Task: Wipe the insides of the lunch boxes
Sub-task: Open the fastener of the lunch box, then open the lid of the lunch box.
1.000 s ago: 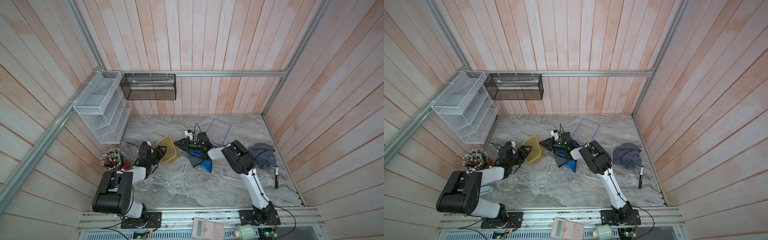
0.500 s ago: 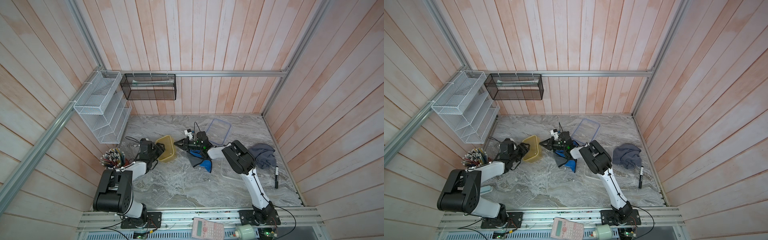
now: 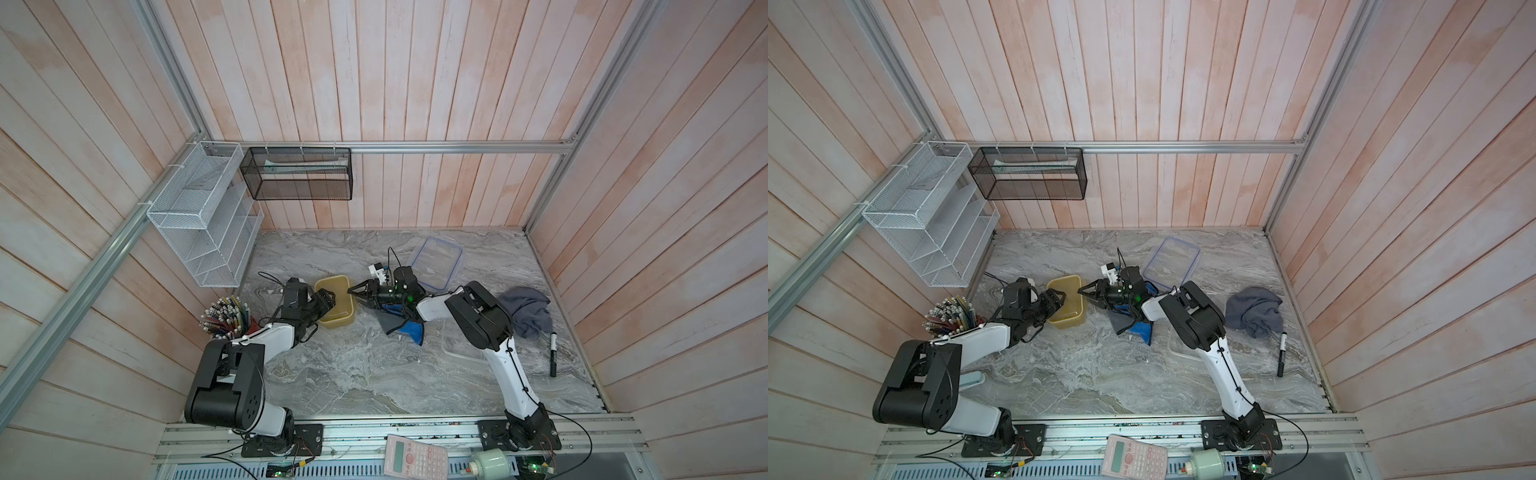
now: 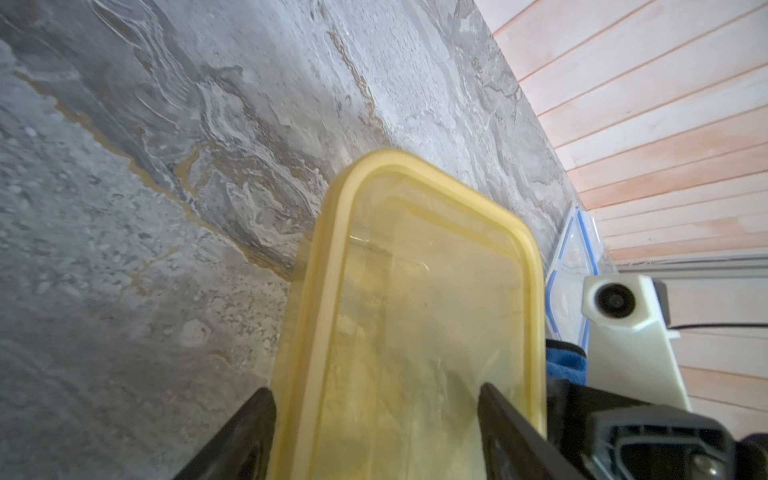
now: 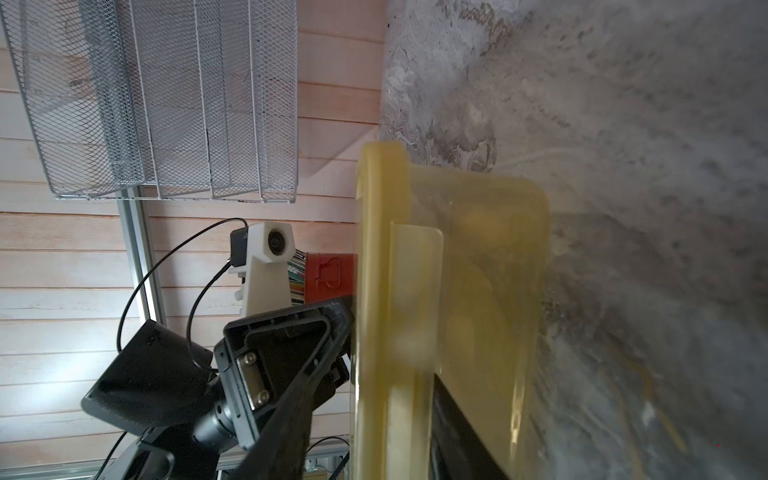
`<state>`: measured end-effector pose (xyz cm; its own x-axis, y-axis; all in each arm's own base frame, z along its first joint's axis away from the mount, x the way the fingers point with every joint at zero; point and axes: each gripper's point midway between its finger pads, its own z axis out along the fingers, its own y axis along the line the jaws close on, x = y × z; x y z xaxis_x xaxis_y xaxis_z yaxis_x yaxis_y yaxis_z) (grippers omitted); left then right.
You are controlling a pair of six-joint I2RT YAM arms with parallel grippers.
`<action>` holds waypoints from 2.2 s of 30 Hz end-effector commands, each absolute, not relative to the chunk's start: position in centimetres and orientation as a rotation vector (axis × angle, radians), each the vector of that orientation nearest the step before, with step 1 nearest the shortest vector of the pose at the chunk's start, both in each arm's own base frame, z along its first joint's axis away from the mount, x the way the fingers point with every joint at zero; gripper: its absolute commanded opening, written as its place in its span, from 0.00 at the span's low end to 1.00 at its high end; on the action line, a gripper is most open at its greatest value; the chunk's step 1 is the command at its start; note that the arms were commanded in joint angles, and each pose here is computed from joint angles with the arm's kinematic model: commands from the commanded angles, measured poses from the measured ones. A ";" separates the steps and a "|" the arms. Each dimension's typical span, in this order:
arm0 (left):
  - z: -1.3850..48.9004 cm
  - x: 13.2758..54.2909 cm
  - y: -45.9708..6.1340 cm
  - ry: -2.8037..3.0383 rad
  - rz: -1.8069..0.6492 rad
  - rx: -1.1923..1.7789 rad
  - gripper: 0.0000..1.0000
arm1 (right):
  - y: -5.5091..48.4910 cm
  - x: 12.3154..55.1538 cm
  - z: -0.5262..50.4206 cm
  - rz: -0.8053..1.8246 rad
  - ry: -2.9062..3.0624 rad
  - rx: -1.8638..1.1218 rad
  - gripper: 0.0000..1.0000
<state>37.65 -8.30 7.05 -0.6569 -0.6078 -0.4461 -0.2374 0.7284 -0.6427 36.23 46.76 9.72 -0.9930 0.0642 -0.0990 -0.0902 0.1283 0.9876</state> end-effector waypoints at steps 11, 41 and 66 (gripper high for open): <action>6.5 35.3 -9.0 2.360 -0.716 -0.529 1.00 | 46.5 34.7 15.0 2.043 2.136 -0.190 0.44; 12.3 35.3 -11.7 2.228 -0.719 -0.328 1.00 | 44.6 34.1 12.8 1.938 2.210 -0.144 0.43; 11.6 36.1 -12.7 2.363 -0.570 -0.293 0.94 | 42.6 35.3 12.7 1.764 2.229 -0.090 0.59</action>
<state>35.93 -13.52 12.20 -0.7382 -0.3591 -0.5711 -0.0162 0.8557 -0.5172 35.46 42.85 14.36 -0.9477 0.1454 -0.2842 -0.2572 0.1798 0.9495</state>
